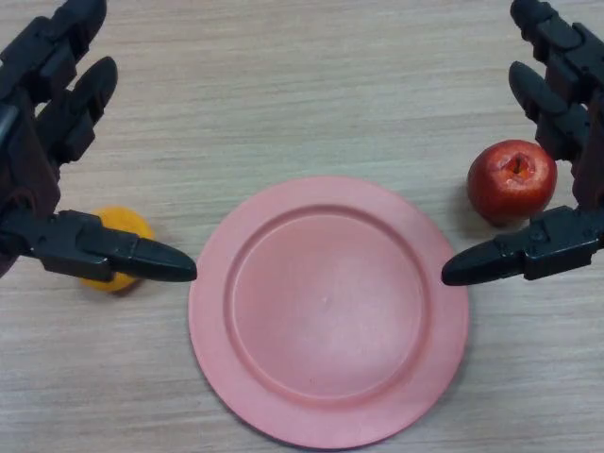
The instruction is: Pick up the red apple and place it on the plate
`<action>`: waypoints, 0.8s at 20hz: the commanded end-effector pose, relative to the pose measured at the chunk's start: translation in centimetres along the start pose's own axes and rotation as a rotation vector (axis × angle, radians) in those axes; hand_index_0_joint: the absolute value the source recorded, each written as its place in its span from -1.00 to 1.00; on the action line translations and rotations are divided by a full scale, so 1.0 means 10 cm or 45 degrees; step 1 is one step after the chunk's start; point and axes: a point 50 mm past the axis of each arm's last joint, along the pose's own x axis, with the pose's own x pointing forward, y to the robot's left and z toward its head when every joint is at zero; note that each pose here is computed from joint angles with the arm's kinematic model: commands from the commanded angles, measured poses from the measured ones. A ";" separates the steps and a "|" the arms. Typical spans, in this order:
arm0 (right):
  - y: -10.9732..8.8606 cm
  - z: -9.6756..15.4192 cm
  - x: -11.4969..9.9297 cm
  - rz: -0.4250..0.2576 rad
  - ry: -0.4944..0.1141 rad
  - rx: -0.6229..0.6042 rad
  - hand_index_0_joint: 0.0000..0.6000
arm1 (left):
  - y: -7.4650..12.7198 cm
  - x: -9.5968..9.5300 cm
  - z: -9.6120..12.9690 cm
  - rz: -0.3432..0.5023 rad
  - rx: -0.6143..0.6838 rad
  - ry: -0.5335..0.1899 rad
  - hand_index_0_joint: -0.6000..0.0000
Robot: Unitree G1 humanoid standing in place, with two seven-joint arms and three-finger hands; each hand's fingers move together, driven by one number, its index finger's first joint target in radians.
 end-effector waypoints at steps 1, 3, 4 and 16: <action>-0.13 0.32 -0.09 -0.044 -0.270 -0.135 -1.00 | 0.10 -0.06 0.30 0.048 0.180 -0.277 1.00; -0.16 0.30 -0.09 -0.041 -0.247 -0.130 -1.00 | 0.09 -0.05 0.29 0.043 0.191 -0.271 1.00; -0.17 0.29 -0.09 -0.040 -0.236 -0.127 -1.00 | 0.08 -0.04 0.29 0.041 0.177 -0.274 1.00; -0.66 0.03 0.39 -0.149 -0.345 -0.476 -1.00 | -0.11 0.01 0.19 0.021 0.326 -0.370 1.00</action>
